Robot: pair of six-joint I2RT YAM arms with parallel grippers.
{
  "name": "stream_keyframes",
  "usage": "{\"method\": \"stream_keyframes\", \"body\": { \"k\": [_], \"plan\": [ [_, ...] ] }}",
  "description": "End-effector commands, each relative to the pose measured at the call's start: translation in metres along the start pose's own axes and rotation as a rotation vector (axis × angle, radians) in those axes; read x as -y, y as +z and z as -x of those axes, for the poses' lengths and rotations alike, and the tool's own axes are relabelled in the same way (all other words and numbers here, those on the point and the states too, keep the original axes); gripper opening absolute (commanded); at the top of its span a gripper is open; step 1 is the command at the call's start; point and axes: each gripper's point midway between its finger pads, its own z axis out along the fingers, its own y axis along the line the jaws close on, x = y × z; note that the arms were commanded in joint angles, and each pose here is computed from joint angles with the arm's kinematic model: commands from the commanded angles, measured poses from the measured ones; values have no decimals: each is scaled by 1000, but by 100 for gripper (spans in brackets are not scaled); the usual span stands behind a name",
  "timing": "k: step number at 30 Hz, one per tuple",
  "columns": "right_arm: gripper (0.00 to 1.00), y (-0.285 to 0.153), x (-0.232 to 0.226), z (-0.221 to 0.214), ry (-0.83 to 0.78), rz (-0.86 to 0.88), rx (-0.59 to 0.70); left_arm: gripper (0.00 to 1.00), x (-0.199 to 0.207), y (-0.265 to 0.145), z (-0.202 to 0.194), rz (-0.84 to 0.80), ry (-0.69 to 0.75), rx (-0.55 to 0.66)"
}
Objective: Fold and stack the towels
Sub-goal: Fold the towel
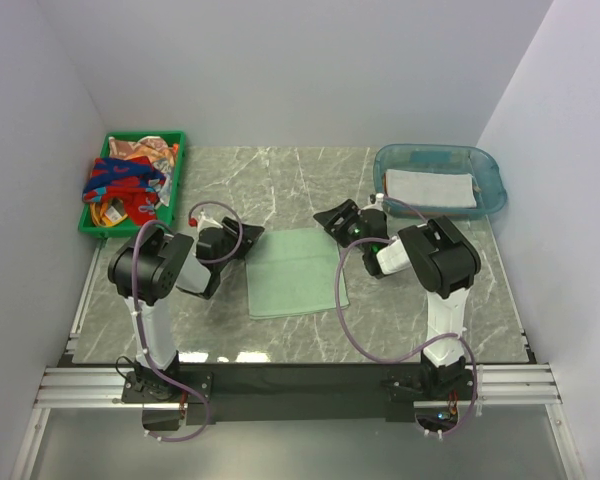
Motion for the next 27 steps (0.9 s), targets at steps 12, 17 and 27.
{"method": "stream_keyframes", "body": {
  "k": [12,17,27],
  "plan": [
    [72,-25,-27,46,-310,-139,64,65,36,4,12,30,246,-31],
    [68,-38,-44,31,-518,-226,-28,75,67,-4,18,59,353,-33],
    [55,-62,-26,-55,-719,-369,-319,80,74,-67,61,330,436,31]
  ]
}}
